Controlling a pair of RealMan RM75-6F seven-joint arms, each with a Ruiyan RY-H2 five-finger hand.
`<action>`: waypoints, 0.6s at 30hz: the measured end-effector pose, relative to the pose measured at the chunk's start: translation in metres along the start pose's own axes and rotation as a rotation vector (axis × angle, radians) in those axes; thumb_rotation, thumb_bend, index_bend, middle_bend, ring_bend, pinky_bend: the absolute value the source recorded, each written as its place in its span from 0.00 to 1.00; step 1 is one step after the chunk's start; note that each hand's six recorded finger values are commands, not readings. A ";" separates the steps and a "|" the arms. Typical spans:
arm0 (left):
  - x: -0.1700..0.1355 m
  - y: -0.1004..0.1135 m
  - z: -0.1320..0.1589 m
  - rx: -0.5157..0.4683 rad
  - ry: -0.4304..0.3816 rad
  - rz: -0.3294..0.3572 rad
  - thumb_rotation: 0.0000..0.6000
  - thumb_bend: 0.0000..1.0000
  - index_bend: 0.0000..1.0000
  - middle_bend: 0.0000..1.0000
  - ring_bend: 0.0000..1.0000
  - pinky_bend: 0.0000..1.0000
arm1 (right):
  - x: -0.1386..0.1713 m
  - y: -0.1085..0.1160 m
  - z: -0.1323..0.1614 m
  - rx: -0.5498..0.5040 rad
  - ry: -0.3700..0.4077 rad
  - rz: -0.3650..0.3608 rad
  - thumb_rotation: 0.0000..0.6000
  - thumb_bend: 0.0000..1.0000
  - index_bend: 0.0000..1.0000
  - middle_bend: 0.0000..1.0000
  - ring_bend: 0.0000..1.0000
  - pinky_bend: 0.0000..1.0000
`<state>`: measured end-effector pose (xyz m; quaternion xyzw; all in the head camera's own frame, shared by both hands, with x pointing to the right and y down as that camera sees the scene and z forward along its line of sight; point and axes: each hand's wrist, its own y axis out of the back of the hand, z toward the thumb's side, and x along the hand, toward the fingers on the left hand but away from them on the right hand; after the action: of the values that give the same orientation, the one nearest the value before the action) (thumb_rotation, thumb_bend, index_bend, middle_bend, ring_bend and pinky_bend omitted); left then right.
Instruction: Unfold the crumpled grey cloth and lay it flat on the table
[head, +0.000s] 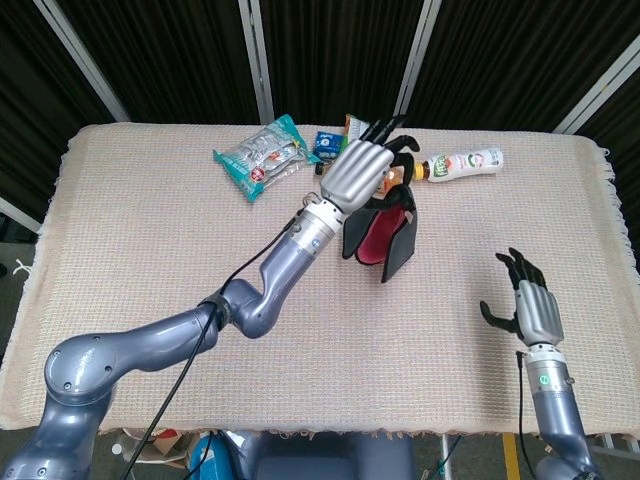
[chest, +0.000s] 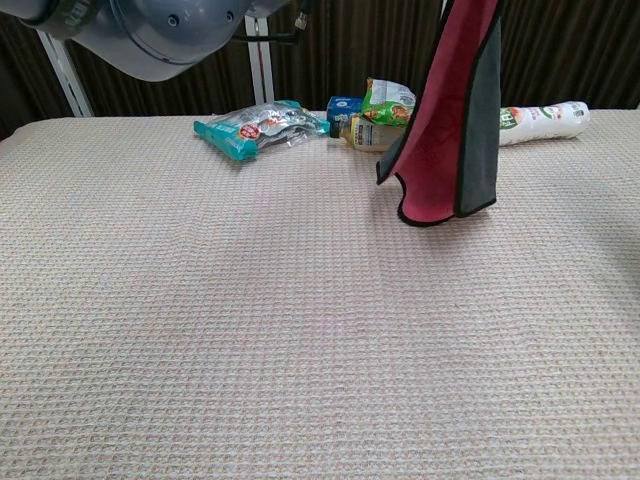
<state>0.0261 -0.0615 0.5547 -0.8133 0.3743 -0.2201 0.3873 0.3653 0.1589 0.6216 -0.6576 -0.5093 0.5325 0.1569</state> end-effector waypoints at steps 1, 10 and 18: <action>0.001 0.000 -0.002 0.010 0.009 0.000 1.00 0.52 0.60 0.26 0.03 0.02 | -0.001 -0.001 0.003 -0.016 0.000 0.005 1.00 0.35 0.16 0.01 0.00 0.01; 0.008 -0.012 -0.006 0.066 0.068 -0.023 1.00 0.52 0.58 0.26 0.03 0.02 | -0.013 -0.017 0.030 -0.151 -0.009 0.084 1.00 0.35 0.16 0.01 0.00 0.01; 0.018 -0.017 -0.003 0.110 0.104 -0.039 1.00 0.53 0.57 0.25 0.03 0.02 | -0.040 -0.039 0.063 -0.195 -0.030 0.153 1.00 0.35 0.16 0.01 0.00 0.01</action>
<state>0.0428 -0.0701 0.5717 -0.7856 0.3653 -0.2896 0.4070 0.2952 0.1207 0.6480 -0.6986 -0.5092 0.5008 0.0435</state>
